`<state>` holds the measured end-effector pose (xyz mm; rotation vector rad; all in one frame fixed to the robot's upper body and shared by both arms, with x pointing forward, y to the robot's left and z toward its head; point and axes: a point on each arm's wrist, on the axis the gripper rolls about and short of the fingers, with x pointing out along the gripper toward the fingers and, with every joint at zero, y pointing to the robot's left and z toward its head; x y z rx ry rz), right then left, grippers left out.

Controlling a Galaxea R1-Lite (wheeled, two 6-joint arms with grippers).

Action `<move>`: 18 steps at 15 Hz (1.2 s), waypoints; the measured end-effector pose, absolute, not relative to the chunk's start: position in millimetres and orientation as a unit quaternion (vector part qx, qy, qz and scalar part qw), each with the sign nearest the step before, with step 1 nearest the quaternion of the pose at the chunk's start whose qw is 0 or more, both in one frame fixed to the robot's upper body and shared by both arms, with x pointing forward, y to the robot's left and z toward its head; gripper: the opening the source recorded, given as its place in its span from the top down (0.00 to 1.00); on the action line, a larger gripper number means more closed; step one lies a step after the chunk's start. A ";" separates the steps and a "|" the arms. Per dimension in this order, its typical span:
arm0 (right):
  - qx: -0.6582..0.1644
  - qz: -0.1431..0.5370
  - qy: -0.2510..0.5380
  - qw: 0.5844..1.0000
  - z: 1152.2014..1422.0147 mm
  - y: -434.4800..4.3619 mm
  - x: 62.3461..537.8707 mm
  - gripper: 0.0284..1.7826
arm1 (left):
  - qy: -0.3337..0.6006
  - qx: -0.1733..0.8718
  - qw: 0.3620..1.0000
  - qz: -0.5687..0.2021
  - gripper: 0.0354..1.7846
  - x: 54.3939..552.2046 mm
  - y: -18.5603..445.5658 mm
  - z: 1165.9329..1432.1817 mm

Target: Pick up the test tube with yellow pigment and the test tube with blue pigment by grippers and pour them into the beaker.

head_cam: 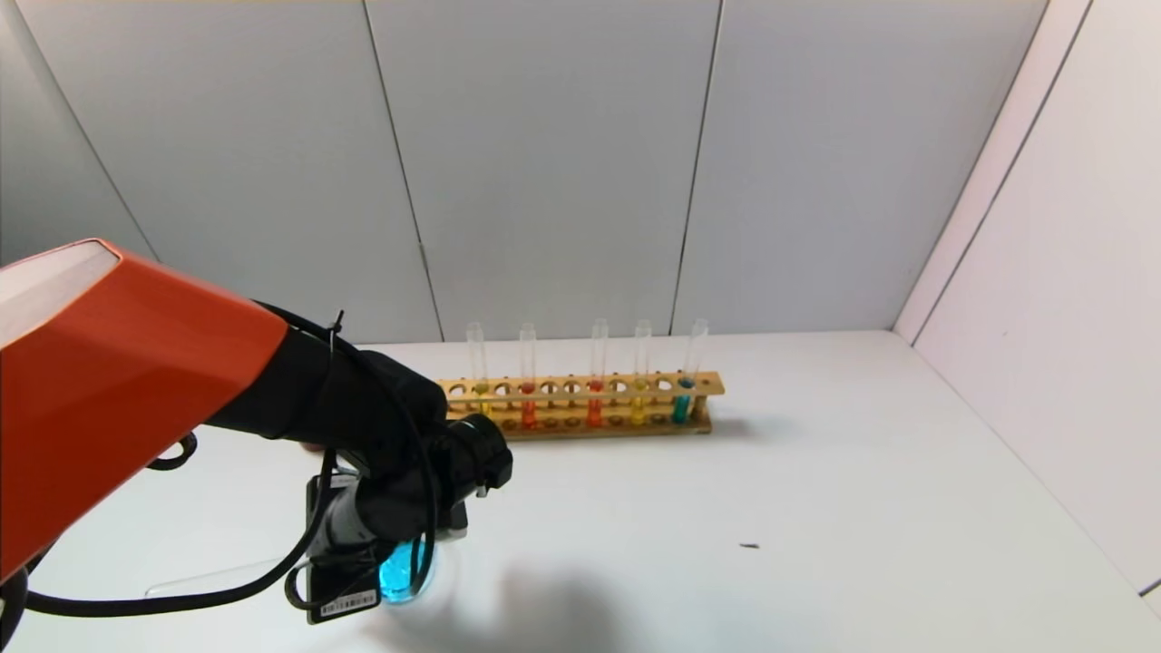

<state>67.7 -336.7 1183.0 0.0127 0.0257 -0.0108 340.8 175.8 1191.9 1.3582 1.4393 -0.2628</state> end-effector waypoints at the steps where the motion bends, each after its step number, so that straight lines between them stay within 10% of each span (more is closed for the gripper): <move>1: 0.006 -0.005 0.013 1.000 1183.0 -336.6 67.7 0.05 | 0.608 0.546 0.566 -0.107 0.85 340.0 175.9 1195.9; 18: 0.006 -0.005 0.013 1.000 1183.0 -336.6 67.7 0.05 | 0.365 0.179 0.913 -0.019 0.85 318.7 268.5 1318.5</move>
